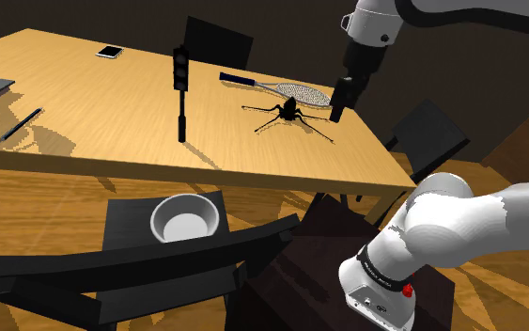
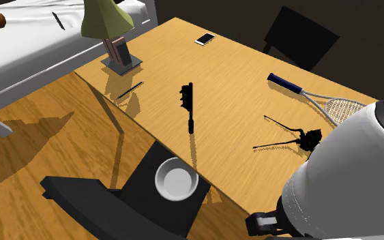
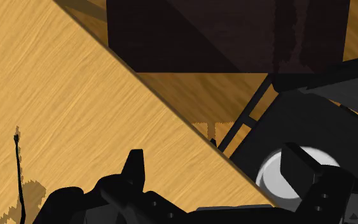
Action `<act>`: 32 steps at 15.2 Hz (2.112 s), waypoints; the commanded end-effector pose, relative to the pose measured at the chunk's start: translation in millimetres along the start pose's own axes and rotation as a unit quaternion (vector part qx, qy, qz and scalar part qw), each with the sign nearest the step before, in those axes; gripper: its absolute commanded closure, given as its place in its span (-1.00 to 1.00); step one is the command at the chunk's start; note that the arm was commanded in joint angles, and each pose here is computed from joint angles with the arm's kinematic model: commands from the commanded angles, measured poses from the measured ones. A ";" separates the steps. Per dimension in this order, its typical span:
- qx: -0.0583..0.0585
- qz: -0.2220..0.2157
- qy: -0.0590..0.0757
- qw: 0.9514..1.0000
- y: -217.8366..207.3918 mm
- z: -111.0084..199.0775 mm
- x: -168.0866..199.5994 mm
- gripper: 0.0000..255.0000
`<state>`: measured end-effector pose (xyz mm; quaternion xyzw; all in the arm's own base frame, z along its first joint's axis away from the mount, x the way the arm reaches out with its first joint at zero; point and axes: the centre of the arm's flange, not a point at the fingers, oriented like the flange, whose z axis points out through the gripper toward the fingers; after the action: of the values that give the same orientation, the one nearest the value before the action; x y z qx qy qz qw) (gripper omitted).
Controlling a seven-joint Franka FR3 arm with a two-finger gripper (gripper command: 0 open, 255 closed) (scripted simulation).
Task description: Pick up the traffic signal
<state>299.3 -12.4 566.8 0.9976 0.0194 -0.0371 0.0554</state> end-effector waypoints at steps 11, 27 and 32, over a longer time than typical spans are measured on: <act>0.001 0.064 0.060 0.996 -72.6 10.3 91.7 -1.00; 0.002 0.165 0.156 0.974 -162.6 2.0 255.9 -1.00; 0.002 0.196 0.185 0.963 -183.7 -7.3 309.9 -1.00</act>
<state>587.9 175.4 529.5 0.9737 -0.1594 0.1532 0.0549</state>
